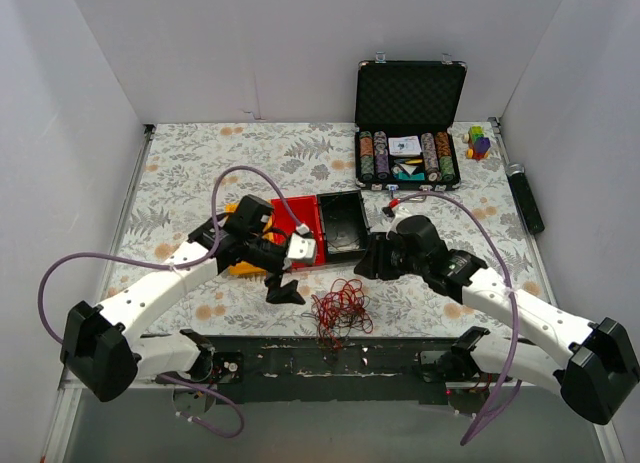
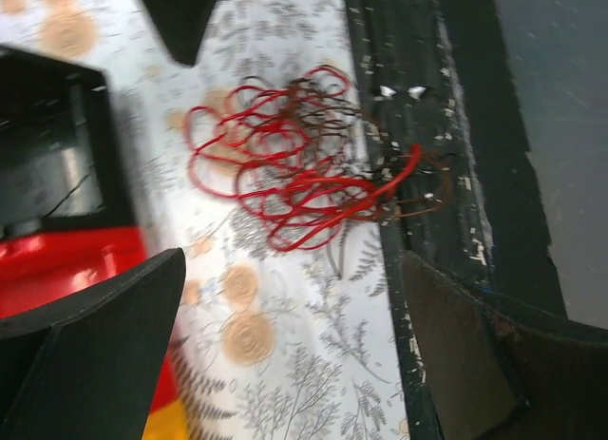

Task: Untangle the cables
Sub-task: Untie the cable.

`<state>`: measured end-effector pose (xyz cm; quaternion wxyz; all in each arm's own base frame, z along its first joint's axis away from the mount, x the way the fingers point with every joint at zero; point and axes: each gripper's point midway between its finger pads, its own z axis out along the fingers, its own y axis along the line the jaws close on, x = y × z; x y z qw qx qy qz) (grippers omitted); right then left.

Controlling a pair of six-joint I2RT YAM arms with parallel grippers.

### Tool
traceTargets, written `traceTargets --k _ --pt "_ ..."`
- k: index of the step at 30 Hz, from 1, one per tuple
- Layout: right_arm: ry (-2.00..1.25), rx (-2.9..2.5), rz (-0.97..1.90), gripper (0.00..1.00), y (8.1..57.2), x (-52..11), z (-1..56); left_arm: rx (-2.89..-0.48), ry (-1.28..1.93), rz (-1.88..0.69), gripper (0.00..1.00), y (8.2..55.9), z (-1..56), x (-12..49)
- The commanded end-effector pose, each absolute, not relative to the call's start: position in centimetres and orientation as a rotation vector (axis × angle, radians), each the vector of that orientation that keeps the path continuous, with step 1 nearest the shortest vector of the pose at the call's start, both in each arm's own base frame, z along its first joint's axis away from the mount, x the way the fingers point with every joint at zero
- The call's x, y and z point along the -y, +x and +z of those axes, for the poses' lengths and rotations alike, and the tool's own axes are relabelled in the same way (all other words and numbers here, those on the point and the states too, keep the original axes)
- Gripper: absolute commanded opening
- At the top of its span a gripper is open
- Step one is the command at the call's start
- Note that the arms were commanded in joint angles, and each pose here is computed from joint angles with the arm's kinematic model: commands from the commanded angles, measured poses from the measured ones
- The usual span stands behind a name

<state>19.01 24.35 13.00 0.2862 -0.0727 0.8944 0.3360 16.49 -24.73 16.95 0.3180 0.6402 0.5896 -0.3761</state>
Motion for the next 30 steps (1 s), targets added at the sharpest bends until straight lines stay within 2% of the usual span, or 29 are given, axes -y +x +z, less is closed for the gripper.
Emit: traceTargets --k 1,8,10,17,20,27,30 --pt "-0.252 -2.326 0.936 0.45 18.1 -24.9 14.0 -1.379 1.825 -0.947 0.98 14.7 16.3 26.5" --pt "-0.285 -2.279 0.989 0.4 17.1 -25.0 13.9 -1.124 2.074 -0.8 0.97 14.1 13.5 27.6" --pt "-0.284 -2.274 0.996 0.39 16.9 -24.9 13.8 -1.116 2.154 -0.789 0.88 14.4 12.2 27.4" --pt "-0.279 -2.261 0.995 0.34 16.9 -24.7 14.2 -1.061 2.305 -0.73 0.48 14.7 9.5 27.3" --pt "-0.282 -2.256 0.998 0.32 16.9 -24.7 14.5 -1.019 2.305 -0.694 0.45 15.0 9.4 27.8" --pt "-0.291 -2.235 1.03 0.33 16.8 -25.0 15.0 -1.01 2.308 -0.691 0.07 14.7 10.3 28.8" --pt "-0.293 -2.229 1.039 0.38 16.8 -25.2 15.0 -1.025 2.299 -0.706 0.01 14.2 10.6 29.0"
